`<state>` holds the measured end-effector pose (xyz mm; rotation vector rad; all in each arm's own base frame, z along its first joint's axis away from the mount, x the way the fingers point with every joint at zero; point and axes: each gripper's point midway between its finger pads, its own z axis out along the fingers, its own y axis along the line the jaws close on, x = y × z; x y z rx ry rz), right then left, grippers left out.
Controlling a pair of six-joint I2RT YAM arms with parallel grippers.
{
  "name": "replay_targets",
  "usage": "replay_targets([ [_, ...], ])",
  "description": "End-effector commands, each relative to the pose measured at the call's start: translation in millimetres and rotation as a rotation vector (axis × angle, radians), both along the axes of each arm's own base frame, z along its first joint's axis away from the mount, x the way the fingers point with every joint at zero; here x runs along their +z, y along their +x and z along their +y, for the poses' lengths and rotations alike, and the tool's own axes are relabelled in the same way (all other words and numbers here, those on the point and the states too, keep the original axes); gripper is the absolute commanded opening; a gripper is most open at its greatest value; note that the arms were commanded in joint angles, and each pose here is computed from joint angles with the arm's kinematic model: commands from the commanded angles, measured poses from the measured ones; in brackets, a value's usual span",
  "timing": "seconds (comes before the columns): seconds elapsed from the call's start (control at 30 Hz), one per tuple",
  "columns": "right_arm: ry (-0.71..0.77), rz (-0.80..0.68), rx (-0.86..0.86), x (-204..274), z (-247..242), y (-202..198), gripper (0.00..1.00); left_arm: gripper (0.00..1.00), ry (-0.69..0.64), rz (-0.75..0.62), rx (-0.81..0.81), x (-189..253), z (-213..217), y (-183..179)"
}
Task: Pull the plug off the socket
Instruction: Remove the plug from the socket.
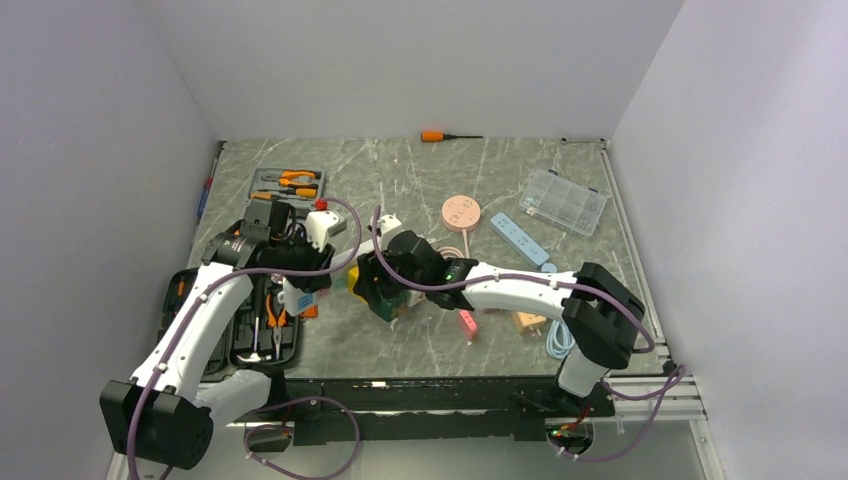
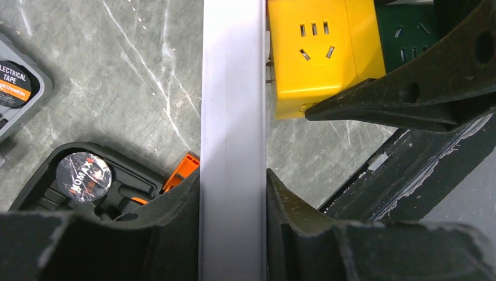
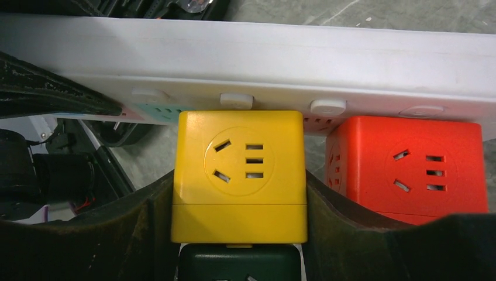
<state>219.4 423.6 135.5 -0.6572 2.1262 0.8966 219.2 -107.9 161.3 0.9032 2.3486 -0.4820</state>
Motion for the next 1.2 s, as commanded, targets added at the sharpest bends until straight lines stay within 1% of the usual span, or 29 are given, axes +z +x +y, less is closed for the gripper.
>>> replay_targets([
  [0.0,0.405,-0.163,0.040,140,17,-4,0.00,0.24,0.108,-0.099,0.049,2,21,17],
  [0.07,0.391,-0.155,0.033,133,12,-5,0.00,0.18,0.128,-0.112,0.056,4,24,18],
  [0.17,0.371,-0.144,0.025,124,6,-8,0.00,0.05,0.156,-0.134,0.081,7,28,23],
  [0.33,0.326,-0.120,0.001,107,-2,-8,0.00,0.00,0.212,-0.173,0.148,9,40,31],
  [0.67,0.277,-0.063,-0.015,75,0,-14,0.00,0.00,0.341,-0.227,0.228,3,63,41],
  [0.9,0.231,-0.067,0.038,63,26,-25,0.00,0.00,0.345,-0.232,0.239,4,63,44],
  [1.0,0.172,-0.084,0.016,47,22,-25,0.00,0.00,0.329,-0.224,0.221,2,59,41],
  [1.17,0.001,-0.101,-0.010,-4,-14,-31,0.00,0.00,0.298,-0.206,0.189,-1,52,36],
])
